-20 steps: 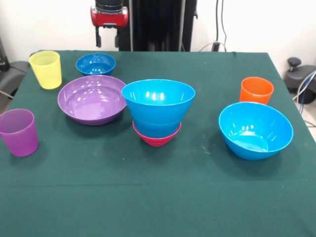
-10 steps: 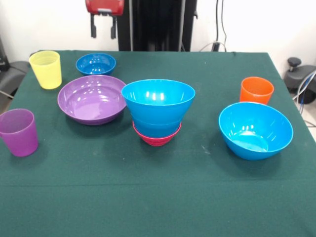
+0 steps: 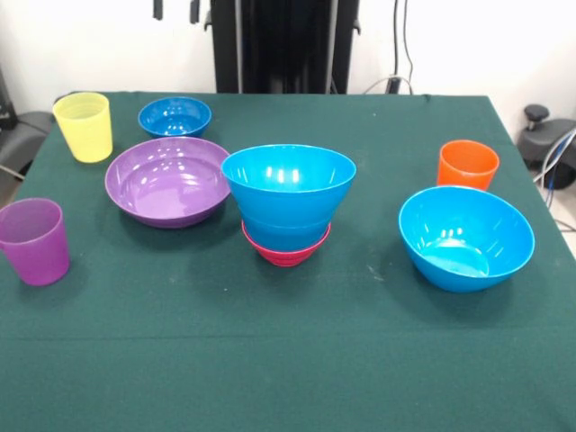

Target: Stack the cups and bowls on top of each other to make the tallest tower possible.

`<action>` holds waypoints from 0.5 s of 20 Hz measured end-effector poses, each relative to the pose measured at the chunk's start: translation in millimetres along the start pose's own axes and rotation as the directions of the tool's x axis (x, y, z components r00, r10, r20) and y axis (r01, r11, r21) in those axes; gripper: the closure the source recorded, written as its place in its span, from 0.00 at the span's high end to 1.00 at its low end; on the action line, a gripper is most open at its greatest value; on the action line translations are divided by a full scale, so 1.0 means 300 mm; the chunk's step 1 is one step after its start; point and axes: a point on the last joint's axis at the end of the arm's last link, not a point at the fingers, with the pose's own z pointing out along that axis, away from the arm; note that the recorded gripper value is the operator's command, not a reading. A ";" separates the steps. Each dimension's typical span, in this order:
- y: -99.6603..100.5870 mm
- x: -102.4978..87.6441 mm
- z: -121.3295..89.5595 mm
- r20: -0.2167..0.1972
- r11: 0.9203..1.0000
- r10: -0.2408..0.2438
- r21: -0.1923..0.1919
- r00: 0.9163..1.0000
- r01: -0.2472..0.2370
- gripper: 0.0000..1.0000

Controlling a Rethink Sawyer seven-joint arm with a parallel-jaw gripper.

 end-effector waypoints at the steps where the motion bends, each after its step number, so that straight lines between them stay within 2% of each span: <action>1: -0.002 0.005 0.003 -0.015 1.000 0.007 0.005 1.000 -0.007 1.00; 10: 0.054 0.025 0.088 -0.079 0.998 0.030 -0.045 0.996 -0.034 1.00</action>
